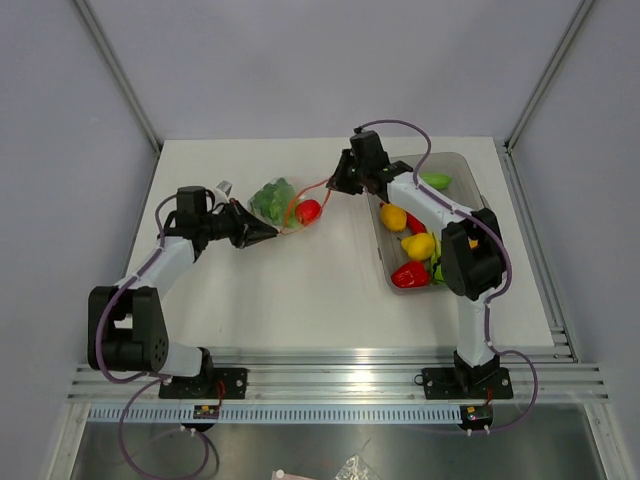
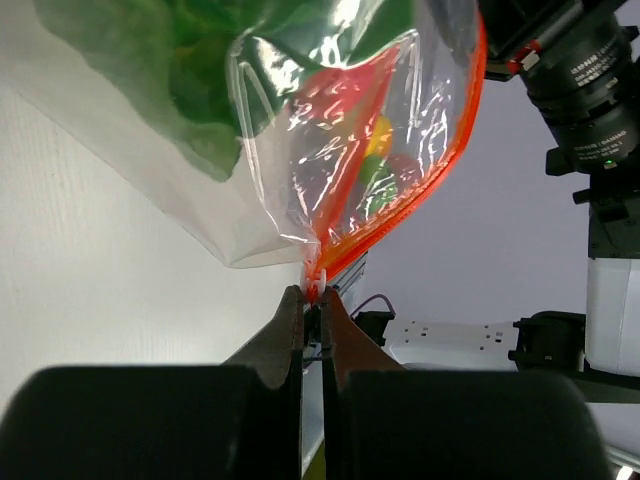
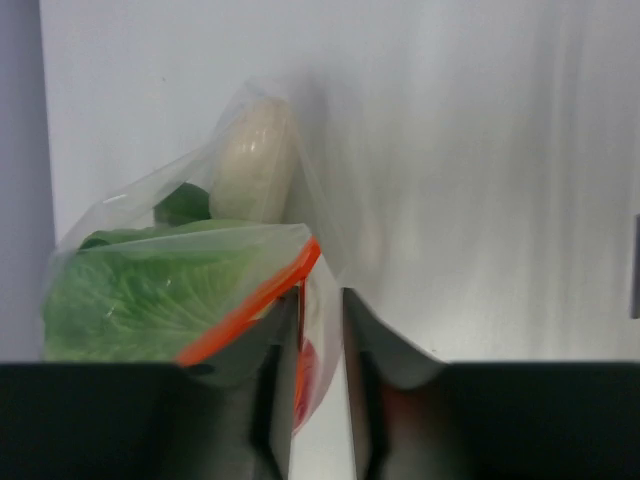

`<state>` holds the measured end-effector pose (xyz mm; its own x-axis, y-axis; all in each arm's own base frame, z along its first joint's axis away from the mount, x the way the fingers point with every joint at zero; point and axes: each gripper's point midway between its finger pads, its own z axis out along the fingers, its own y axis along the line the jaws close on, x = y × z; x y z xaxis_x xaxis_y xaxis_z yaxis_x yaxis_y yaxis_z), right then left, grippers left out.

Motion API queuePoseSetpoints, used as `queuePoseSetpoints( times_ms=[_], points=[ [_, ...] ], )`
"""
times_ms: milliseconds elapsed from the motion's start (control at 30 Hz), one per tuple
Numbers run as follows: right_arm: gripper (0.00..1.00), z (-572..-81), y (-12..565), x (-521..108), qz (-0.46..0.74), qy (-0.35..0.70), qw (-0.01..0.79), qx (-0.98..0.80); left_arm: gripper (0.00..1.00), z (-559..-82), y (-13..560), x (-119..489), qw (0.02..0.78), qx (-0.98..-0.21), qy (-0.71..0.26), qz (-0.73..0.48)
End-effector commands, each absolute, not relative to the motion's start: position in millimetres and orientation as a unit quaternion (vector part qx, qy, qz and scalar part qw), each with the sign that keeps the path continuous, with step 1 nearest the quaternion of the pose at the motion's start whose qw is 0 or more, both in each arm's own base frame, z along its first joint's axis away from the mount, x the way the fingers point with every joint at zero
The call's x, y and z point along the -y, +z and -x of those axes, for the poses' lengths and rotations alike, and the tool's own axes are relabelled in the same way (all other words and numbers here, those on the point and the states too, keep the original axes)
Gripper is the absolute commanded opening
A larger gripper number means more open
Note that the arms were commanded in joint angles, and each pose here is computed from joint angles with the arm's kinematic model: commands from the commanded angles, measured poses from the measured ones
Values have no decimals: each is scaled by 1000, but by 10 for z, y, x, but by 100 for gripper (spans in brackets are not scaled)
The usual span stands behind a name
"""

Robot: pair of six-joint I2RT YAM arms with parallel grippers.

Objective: Place the food in the zip-top bag and seal the zipper
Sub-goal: Adjust the zipper food storage bag at the center of the board, then zip the zipper food storage bag at the center of the board.

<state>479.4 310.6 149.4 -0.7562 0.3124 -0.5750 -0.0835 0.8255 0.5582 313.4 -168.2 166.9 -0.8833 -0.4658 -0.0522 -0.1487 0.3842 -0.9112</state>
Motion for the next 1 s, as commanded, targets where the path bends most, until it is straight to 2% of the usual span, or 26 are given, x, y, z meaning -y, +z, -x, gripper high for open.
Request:
queuePoseSetpoints(
  times_ms=[0, 100, 167, 200, 267, 300, 367, 400, 433, 567, 700, 967],
  points=[
    [37, -4896, 2135, -2982, -77, 301, 403, -861, 0, -3139, 2001, 1744, 188, -806, -543, 141],
    [60, -4704, 2211, -2913, -80, 306, 393, -863, 0, -3139, 1971, 1781, 184, -803, -546, 150],
    [64, -4536, 2434, -2840, -85, 318, 402, -854, 0, -3154, 1965, 1788, 183, -801, -549, 154],
    [65, -4425, 2324, -2775, -94, 311, 391, -861, 0, -3149, 1949, 1785, 184, -801, -548, 156],
    [64, -4217, 2559, -2701, -101, 318, 411, -849, 0, -3142, 1941, 1786, 183, -799, -549, 160],
    [63, -4083, 2443, -2675, -107, 310, 402, -855, 0, -3116, 1918, 1785, 181, -799, -550, 163],
    [62, -3787, 2586, -2778, -106, 318, 412, -847, 0, -3083, 1914, 1788, 182, -797, -551, 164],
    [61, -3646, 2442, -2814, -109, 313, 399, -855, 0, -3042, 1861, 1786, 177, -799, -550, 167],
    [60, -3436, 2532, -3019, -115, 345, 391, -846, 0, -3028, 1837, 1781, 178, -800, -548, 168],
    [62, -3069, 2304, -3501, -135, 410, 340, -836, 0, -2942, 1752, 1757, 181, -804, -541, 171],
    [74, -2935, 2162, -3898, -139, 439, 296, -837, 0, -2878, 1770, 1734, 200, -806, -533, 161],
    [70, -2892, 1914, -4008, -228, 494, 246, -802, 0, -2784, 1778, 1710, 212, -808, -527, 157]
  ],
)
